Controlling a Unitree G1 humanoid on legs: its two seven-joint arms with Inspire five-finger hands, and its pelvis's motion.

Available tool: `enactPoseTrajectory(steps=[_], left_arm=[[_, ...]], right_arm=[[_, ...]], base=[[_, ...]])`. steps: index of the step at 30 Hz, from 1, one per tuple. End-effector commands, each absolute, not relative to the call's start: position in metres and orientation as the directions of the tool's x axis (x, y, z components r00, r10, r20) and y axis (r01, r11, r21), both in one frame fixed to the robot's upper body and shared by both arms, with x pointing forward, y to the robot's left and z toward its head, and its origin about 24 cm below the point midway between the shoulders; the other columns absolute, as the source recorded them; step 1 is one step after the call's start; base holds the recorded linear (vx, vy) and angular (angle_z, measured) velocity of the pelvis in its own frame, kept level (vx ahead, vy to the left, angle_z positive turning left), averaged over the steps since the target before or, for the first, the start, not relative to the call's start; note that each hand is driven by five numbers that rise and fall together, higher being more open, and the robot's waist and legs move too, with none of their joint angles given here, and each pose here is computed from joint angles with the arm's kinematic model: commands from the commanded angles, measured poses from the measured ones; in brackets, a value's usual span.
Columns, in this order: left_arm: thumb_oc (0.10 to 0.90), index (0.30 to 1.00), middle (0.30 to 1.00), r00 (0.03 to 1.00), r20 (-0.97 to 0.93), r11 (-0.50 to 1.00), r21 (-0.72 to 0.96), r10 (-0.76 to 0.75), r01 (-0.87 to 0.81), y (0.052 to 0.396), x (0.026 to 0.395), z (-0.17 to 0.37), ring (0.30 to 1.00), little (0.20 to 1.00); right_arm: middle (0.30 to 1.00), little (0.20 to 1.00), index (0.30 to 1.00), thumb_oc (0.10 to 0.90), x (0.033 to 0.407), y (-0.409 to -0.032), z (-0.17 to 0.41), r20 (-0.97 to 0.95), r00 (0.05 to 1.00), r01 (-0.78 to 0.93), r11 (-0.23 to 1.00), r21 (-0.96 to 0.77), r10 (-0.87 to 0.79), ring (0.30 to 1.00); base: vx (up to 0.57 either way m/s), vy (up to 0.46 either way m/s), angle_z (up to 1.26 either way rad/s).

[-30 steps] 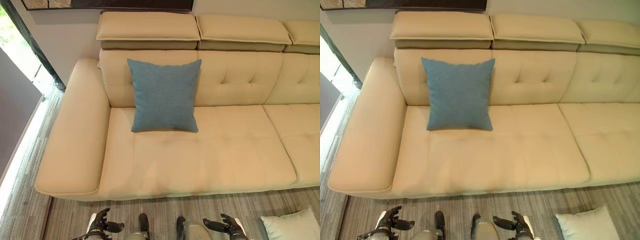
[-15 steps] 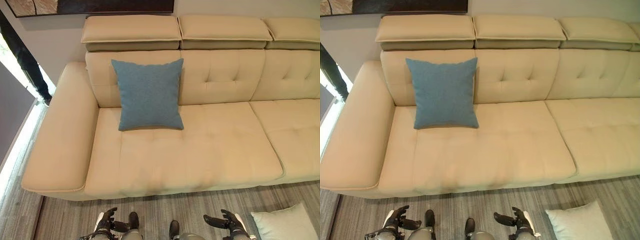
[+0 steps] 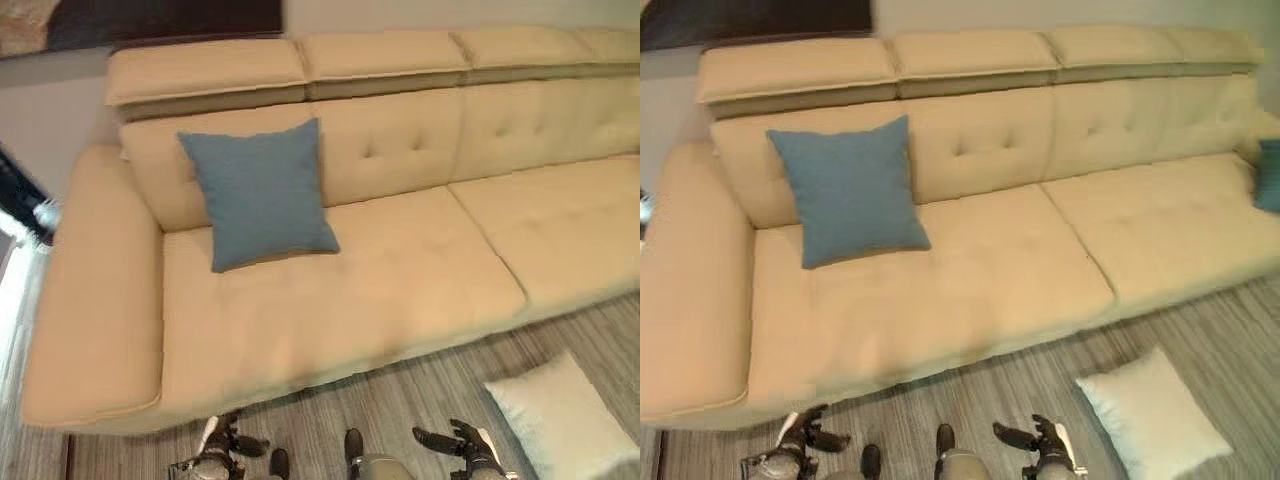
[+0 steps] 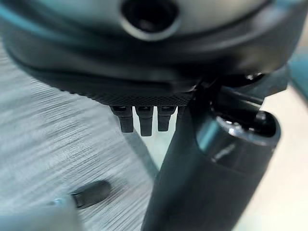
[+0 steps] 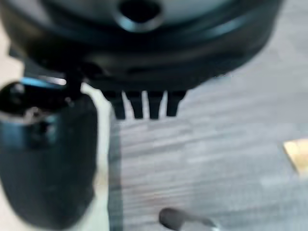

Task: Pick up all the scattered cushions and arrange them neatly on the sofa.

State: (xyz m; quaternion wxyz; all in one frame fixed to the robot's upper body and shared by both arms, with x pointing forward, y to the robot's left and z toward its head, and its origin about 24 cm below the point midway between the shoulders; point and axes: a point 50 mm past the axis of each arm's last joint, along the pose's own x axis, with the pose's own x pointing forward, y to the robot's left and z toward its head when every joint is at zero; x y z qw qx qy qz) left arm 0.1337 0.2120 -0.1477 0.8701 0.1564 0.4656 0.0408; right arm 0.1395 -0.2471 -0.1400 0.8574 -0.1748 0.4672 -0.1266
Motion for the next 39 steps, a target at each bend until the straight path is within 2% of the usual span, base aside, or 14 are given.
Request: enactPoseTrajectory(steps=[1,8,11,15,28,36,39], left_arm=[[0.800,0.900,0.900,0.625,-0.738,0.936,0.349,0.253,0.033,0.221,0.151,-0.138,0.900,0.900],[0.800,0.900,0.900,0.630,-0.735,0.920,0.384,0.251,0.081,0.226,0.154,-0.136,0.900,0.900],[0.800,0.900,0.900,0.603,-0.755,0.923,0.377,0.257,0.078,0.228,0.143,-0.140,0.900,0.900],[0.800,0.900,0.900,0.607,-0.752,0.924,0.375,0.257,0.074,0.229,0.142,-0.139,0.900,0.900],[0.800,0.900,0.900,0.672,-0.720,0.942,0.321,0.173,0.102,0.193,0.162,-0.136,0.900,0.900],[0.800,0.900,0.900,0.658,-0.733,0.944,0.313,0.172,0.102,0.194,0.158,-0.138,0.900,0.900],[0.800,0.900,0.900,0.680,-0.710,0.941,0.328,0.184,0.088,0.198,0.163,-0.133,0.900,0.900]], right_arm=[[0.900,0.900,0.900,0.800,0.137,-0.262,-0.136,-0.738,0.523,0.055,0.881,-0.470,-0.426,0.900],[0.900,0.900,0.900,0.800,0.124,-0.257,-0.142,-0.761,0.496,0.031,0.885,-0.465,-0.417,0.900],[0.900,0.900,0.900,0.800,0.110,-0.260,-0.146,-0.782,0.460,0.008,0.883,-0.470,-0.420,0.900],[0.900,0.900,0.900,0.800,0.109,-0.260,-0.146,-0.785,0.457,0.001,0.882,-0.471,-0.419,0.900],[0.900,0.900,0.900,0.800,0.100,-0.270,-0.145,-0.765,0.442,0.007,0.854,-0.520,-0.470,0.900],[0.900,0.900,0.900,0.800,0.094,-0.273,-0.146,-0.769,0.419,0.013,0.850,-0.527,-0.483,0.900],[0.900,0.900,0.900,0.800,0.097,-0.267,-0.147,-0.773,0.436,-0.010,0.857,-0.516,-0.460,0.900]], base=[[-0.25,0.094,-0.90],[-0.20,0.066,-0.84],[-0.14,-0.045,-0.95],[-0.09,-0.148,-1.16],[-0.05,-0.125,-0.70],[0.09,0.054,-0.65],[0.09,0.102,-0.64]])
